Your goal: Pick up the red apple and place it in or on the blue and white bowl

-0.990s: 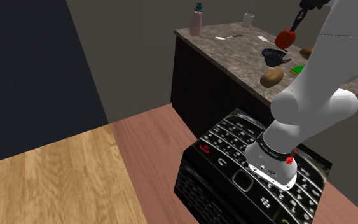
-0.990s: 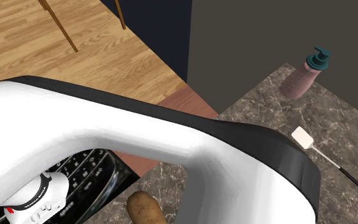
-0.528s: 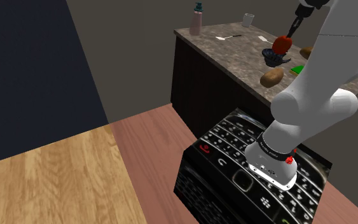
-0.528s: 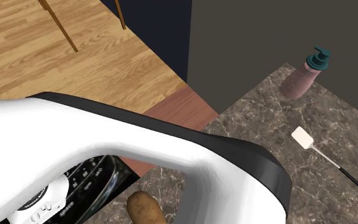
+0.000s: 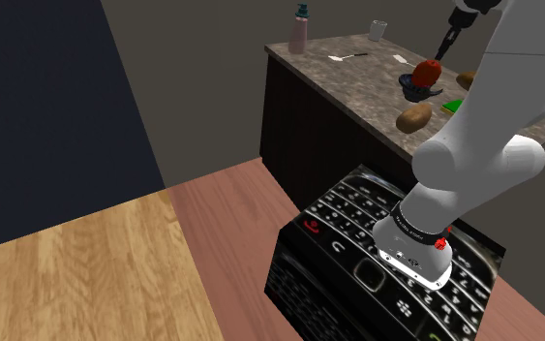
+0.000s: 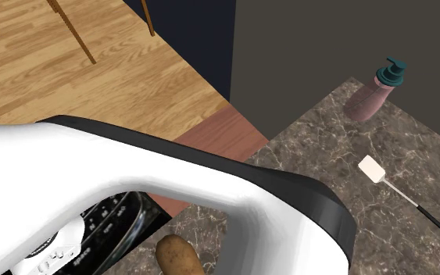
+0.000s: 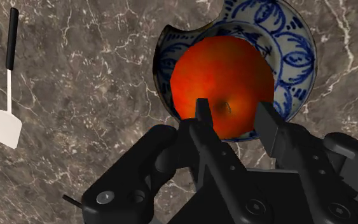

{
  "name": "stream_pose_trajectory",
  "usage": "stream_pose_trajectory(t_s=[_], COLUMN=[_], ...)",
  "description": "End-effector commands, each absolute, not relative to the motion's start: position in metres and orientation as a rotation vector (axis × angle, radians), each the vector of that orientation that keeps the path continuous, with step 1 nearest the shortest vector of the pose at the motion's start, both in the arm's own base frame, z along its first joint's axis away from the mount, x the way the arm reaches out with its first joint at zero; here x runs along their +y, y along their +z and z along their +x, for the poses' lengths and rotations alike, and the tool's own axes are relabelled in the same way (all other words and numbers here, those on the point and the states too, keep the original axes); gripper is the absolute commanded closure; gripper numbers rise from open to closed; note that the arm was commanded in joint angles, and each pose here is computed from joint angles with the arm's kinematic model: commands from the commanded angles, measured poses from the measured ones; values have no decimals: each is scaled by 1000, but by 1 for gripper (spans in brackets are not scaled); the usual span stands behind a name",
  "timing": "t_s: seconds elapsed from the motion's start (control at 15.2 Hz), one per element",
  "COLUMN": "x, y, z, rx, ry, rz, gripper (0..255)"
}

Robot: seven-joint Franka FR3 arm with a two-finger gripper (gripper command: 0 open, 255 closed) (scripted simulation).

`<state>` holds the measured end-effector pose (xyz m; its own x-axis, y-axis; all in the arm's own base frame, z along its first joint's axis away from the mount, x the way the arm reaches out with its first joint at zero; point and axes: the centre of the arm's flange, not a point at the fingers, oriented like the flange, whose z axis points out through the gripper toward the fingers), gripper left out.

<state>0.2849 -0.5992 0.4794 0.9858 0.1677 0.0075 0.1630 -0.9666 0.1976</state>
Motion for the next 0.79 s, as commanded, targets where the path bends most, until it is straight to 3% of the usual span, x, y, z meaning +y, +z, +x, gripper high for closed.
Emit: stream_pose_trajectory(t_s=[0.0, 0.73], x=[-599, -589], y=[479, 528], z=[285, 283], rx=[247, 247], ry=[36, 36], rz=[2933, 2933], gripper=[0, 0])
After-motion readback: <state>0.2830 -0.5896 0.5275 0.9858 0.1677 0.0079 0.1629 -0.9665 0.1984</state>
